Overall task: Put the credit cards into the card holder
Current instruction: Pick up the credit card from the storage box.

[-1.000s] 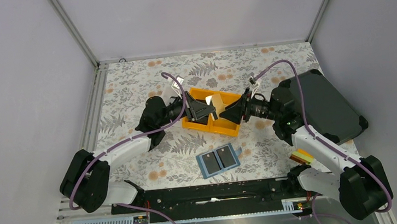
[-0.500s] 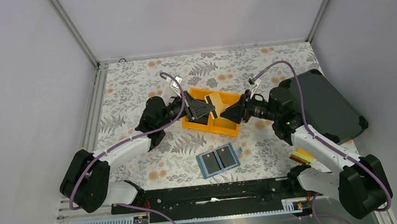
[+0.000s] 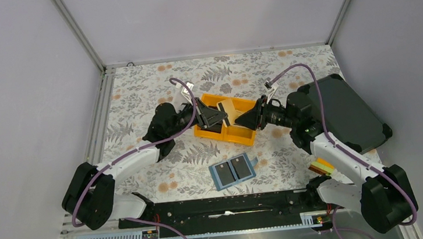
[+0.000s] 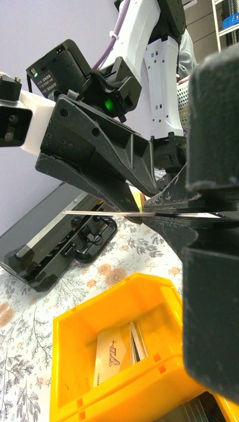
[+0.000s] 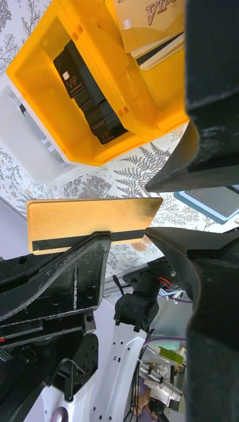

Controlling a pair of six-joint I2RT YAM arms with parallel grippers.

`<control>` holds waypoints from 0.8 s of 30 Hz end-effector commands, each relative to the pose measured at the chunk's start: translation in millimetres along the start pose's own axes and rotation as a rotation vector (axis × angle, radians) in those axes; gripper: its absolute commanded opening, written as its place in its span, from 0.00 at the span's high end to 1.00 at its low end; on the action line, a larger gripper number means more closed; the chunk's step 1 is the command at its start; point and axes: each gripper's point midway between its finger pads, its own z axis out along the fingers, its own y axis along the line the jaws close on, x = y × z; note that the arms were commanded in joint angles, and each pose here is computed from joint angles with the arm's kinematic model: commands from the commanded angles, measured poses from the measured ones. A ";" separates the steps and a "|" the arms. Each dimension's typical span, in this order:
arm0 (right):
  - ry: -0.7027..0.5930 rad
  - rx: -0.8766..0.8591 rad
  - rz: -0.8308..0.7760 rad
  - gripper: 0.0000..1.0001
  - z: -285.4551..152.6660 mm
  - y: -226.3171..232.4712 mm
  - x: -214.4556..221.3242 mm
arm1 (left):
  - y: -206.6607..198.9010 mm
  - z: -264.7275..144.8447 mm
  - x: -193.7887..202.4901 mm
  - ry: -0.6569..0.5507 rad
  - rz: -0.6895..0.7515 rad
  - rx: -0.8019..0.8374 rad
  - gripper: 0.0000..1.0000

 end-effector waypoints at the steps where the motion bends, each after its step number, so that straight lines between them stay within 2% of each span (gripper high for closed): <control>1: -0.069 -0.041 -0.042 0.62 0.2 18.7 -29.3 | -13.6 -1.2 -14.4 -0.050 0.062 0.029 1.00; 6: -0.062 -0.044 -0.027 0.62 1.2 20.3 -30.7 | -11.8 -1.3 -15.2 -0.057 0.069 0.018 1.00; 16: 0.030 0.015 0.102 0.64 10.3 7.9 -22.5 | -6.8 -1.2 -16.3 -0.068 0.095 -0.019 1.00; 24: 0.050 0.061 0.117 0.64 11.3 0.0 -21.1 | -3.0 -1.5 -16.3 -0.070 0.110 -0.043 1.00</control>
